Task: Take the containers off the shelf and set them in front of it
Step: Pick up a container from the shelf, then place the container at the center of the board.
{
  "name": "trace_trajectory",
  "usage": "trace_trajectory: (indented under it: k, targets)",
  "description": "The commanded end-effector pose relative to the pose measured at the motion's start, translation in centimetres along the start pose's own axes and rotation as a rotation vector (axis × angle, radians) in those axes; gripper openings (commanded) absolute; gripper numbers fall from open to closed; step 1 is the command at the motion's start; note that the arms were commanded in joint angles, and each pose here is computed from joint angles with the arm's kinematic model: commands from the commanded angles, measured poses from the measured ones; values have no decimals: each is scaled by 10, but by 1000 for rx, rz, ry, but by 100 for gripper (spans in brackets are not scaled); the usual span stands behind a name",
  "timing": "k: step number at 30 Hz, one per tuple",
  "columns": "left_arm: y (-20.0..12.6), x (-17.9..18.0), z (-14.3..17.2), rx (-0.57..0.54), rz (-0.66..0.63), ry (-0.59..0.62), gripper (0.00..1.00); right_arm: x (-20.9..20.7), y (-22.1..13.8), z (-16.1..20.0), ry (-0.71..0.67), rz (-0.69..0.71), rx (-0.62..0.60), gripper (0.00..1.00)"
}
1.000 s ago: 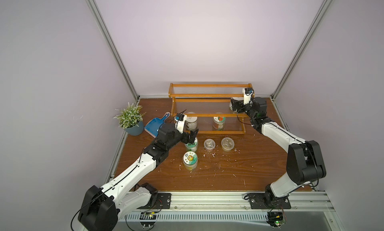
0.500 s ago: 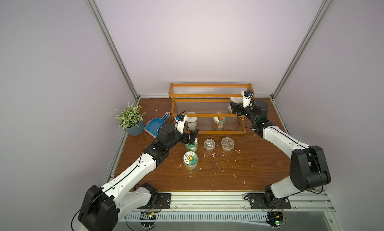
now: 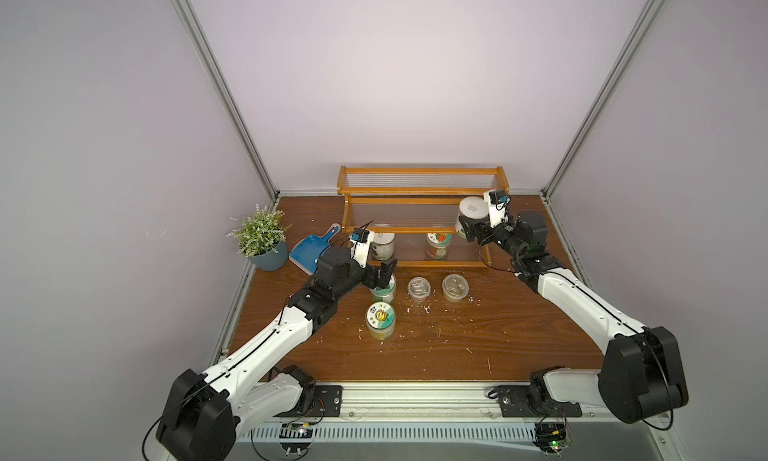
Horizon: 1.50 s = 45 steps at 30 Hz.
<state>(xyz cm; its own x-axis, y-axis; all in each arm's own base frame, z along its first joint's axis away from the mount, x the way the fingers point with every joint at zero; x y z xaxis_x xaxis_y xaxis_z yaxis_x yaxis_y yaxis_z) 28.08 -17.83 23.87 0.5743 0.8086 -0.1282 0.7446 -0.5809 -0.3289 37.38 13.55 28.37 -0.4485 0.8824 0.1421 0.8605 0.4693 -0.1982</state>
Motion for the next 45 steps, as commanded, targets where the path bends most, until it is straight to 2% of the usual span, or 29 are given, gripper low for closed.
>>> trace_trajectory:
  k: [1,10,17,23,29,45]
  targets:
    - [-2,0,-2,-10,16,2,99,23,-24,-17,-42,-83,-44,83]
    - [-3,-1,-5,-12,17,10,99,78,-85,3,-74,-285,-6,83]
    - [0,-1,-5,-4,24,13,99,116,-116,48,-38,-414,19,83]
    - [2,-1,-7,-1,24,14,99,148,-117,94,-21,-530,70,83]
    - [2,-1,-6,2,20,8,99,173,-105,131,-64,-565,112,83]
    - [2,1,-2,14,7,6,99,186,-80,177,-142,-581,188,85]
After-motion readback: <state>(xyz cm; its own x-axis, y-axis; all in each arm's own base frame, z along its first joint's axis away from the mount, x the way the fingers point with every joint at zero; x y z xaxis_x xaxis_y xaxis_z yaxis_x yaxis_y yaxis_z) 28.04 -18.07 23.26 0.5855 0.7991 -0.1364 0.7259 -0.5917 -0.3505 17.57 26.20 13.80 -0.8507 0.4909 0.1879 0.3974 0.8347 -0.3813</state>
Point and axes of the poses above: each gripper's point midway between its finger pads, its own y axis out along the fingers, its own x axis along the line the jaws close on, z = x × y, the point moved 4 cm from there along -y, back along the fingers, and after that the axes turned 6 degrees about y, right-handed, at the moved point
